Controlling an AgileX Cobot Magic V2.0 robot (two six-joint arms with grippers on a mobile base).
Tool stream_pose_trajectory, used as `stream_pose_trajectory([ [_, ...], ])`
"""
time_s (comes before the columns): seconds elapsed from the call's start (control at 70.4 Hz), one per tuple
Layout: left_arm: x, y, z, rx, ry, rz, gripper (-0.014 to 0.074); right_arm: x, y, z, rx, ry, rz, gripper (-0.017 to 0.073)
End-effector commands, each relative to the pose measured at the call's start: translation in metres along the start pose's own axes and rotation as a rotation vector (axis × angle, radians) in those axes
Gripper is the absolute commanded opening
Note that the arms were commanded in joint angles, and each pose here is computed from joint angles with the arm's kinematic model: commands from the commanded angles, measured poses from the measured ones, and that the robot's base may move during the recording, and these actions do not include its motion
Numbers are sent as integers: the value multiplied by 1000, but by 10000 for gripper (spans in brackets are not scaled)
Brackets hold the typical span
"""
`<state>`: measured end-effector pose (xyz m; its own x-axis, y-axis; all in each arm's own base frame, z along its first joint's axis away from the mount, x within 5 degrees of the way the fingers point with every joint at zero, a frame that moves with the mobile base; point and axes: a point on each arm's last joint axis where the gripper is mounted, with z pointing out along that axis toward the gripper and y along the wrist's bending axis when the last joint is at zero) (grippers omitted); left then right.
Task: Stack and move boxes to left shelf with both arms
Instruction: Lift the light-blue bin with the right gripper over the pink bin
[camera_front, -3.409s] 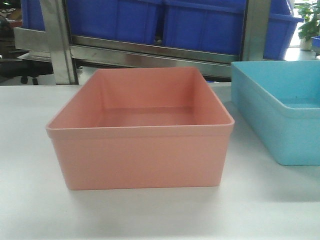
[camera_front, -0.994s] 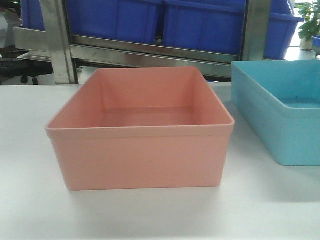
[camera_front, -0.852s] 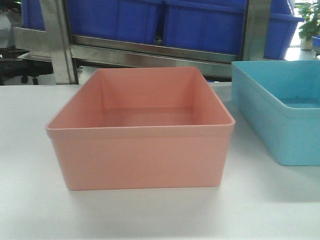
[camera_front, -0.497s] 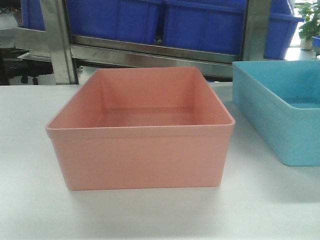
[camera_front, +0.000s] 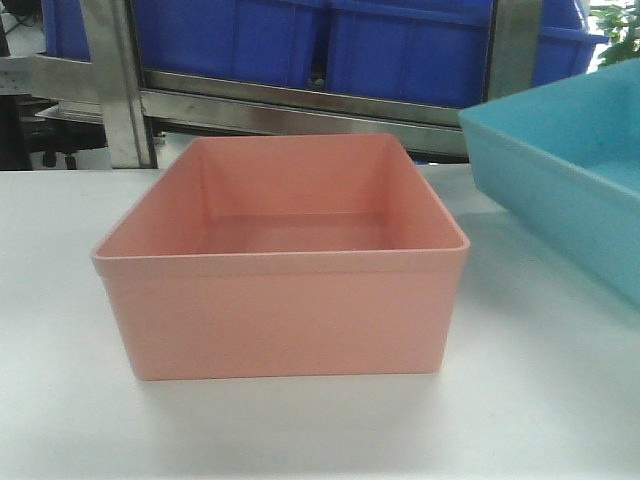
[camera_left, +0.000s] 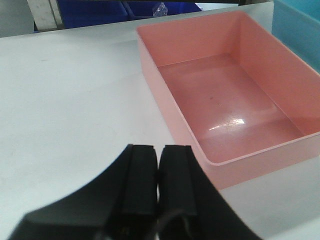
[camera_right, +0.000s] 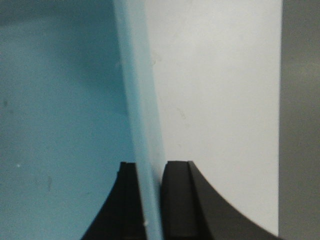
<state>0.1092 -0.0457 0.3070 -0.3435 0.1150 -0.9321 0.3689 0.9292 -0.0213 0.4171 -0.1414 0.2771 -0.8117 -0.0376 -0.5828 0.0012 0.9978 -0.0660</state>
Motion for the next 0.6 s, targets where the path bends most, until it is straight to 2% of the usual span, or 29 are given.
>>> stream_pose_trajectory([
  [0.0, -15, 0, -4, 5, -104, 1, -9, -29, 4, -80, 33, -228, 73, 37],
  [0.17, -15, 0, -4, 5, -104, 1, -9, -31, 27, -141, -14, -288, 123, 37],
  [0.341, -15, 0, -4, 5, -104, 1, -9, -28, 63, -191, -87, -329, 144, 37],
  [0.469, -15, 0, -4, 5, -104, 1, -9, -24, 95, -211, -190, -299, 277, 37],
  [0.582, -15, 0, -4, 5, -102, 1, -9, -24, 129, -215, -279, -255, 329, 37],
])
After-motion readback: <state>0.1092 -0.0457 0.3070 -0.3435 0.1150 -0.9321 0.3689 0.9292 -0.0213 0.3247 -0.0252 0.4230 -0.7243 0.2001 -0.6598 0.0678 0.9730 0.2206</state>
